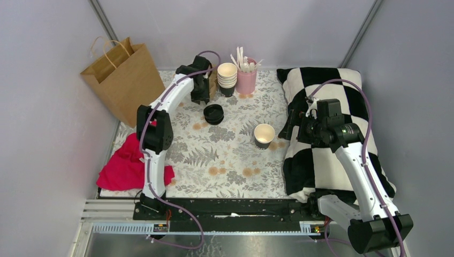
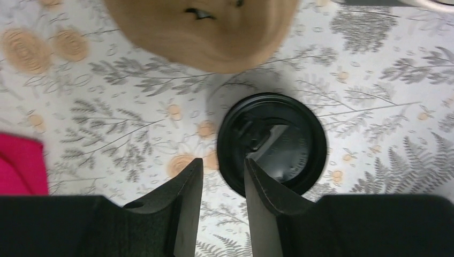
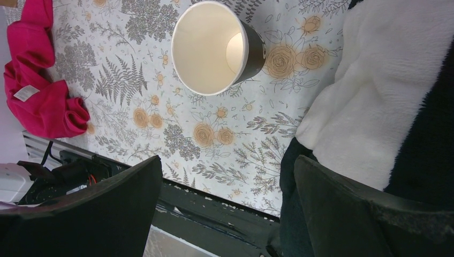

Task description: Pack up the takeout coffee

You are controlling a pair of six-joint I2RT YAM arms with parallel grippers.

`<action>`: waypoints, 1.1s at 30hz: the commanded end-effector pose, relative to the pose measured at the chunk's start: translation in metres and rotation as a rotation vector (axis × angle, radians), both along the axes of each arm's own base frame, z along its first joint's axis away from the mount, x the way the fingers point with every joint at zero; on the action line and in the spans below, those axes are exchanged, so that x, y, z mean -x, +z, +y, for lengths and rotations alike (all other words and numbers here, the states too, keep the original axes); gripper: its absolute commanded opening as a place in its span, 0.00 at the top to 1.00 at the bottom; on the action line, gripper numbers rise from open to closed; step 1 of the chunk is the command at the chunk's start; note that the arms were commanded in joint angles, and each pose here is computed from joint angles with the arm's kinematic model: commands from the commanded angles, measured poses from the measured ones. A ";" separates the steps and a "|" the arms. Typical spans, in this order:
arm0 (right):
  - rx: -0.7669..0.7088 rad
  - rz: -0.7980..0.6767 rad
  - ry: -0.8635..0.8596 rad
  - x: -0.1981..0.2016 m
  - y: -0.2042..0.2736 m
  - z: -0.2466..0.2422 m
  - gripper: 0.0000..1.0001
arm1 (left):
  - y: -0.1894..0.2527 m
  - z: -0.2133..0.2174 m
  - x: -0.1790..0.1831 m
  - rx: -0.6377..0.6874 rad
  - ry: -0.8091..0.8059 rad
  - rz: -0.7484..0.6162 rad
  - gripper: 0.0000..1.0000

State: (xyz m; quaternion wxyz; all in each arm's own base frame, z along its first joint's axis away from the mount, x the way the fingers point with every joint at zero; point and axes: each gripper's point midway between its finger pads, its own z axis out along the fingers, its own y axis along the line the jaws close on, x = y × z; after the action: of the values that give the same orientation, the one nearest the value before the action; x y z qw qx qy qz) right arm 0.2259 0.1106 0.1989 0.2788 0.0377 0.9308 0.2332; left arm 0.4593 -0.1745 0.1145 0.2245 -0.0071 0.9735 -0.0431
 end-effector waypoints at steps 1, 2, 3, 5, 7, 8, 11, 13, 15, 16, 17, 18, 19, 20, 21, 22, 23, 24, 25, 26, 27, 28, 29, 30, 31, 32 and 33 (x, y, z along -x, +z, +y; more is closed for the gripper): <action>-0.029 -0.019 0.021 -0.004 0.004 0.007 0.00 | 0.002 0.023 0.001 -0.050 0.054 0.005 0.63; -0.028 -0.018 0.021 -0.004 0.004 0.007 0.00 | -0.001 0.023 0.001 -0.044 0.054 0.016 0.63; -0.027 -0.018 0.021 -0.003 0.004 0.007 0.00 | -0.004 0.022 0.001 -0.038 0.053 0.026 0.64; -0.028 -0.018 0.020 -0.003 0.004 0.007 0.00 | -0.011 0.020 0.002 -0.031 0.050 0.043 0.64; -0.028 -0.018 0.020 -0.003 0.003 0.007 0.00 | -0.014 0.018 0.003 -0.022 0.046 0.054 0.65; -0.027 -0.017 0.020 -0.003 0.003 0.007 0.00 | -0.015 0.016 0.003 -0.015 0.042 0.057 0.65; -0.028 -0.018 0.019 -0.003 0.003 0.007 0.00 | -0.020 0.013 0.004 -0.005 0.033 0.070 0.65; -0.029 -0.017 0.020 -0.003 0.003 0.007 0.00 | -0.023 0.012 0.005 -0.005 0.031 0.079 0.65; -0.030 -0.018 0.021 -0.004 0.003 0.007 0.00 | -0.027 0.011 0.008 -0.007 0.028 0.090 0.70; -0.031 -0.019 0.020 -0.004 0.003 0.007 0.00 | -0.029 0.011 0.009 -0.010 0.026 0.096 0.72; -0.030 -0.019 0.020 -0.004 0.004 0.007 0.00 | -0.031 0.010 0.011 -0.014 0.023 0.100 0.73; -0.031 -0.019 0.021 -0.004 0.004 0.007 0.00 | -0.032 0.010 0.012 -0.019 0.022 0.101 0.74; -0.031 -0.020 0.021 -0.004 0.004 0.007 0.00 | -0.033 0.009 0.013 -0.021 0.020 0.104 0.75; -0.030 -0.019 0.020 -0.004 0.003 0.007 0.00 | -0.035 0.009 0.013 -0.022 0.018 0.107 0.76; -0.030 -0.019 0.021 -0.004 0.003 0.007 0.00 | -0.036 0.008 0.014 -0.022 0.014 0.107 0.77; -0.030 -0.018 0.020 -0.004 0.003 0.007 0.00 | -0.038 0.007 0.014 -0.023 0.014 0.109 0.78; -0.030 -0.018 0.021 -0.003 0.003 0.007 0.00 | -0.039 0.006 0.015 -0.024 0.012 0.112 0.78; -0.030 -0.017 0.020 -0.003 0.003 0.007 0.00 | -0.040 0.006 0.015 -0.023 0.010 0.115 0.78; -0.030 -0.017 0.021 -0.003 0.003 0.007 0.00 | -0.042 0.005 0.016 -0.024 0.009 0.120 0.78; -0.030 -0.017 0.020 -0.003 0.002 0.007 0.00 | -0.043 0.005 0.016 -0.025 0.007 0.121 0.78; -0.030 -0.017 0.020 -0.003 0.002 0.007 0.00 | -0.044 0.004 0.016 -0.027 0.004 0.122 0.78; -0.030 -0.017 0.021 -0.003 0.002 0.007 0.00 | -0.044 0.004 0.016 -0.027 0.002 0.122 0.78; -0.031 -0.017 0.021 -0.003 0.003 0.007 0.00 | -0.045 0.004 0.016 -0.030 0.001 0.125 0.78; -0.030 -0.018 0.021 -0.003 0.003 0.007 0.00 | -0.046 0.004 0.017 -0.032 -0.001 0.126 0.78; -0.031 -0.019 0.021 -0.003 0.003 0.007 0.00 | -0.047 0.003 0.017 -0.033 -0.004 0.128 0.78; -0.030 -0.017 0.020 -0.003 0.003 0.007 0.00 | -0.048 0.003 0.017 -0.035 -0.004 0.130 0.79; -0.030 -0.018 0.021 -0.003 0.003 0.007 0.00 | -0.048 0.003 0.017 -0.035 -0.005 0.129 0.81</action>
State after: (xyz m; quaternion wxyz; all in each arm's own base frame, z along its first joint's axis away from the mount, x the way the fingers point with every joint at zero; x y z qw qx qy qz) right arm 0.2272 0.1134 0.1986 0.2790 0.0344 0.9290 0.2407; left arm 0.4408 -0.1677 0.0717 0.1617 -0.0094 0.9865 -0.0239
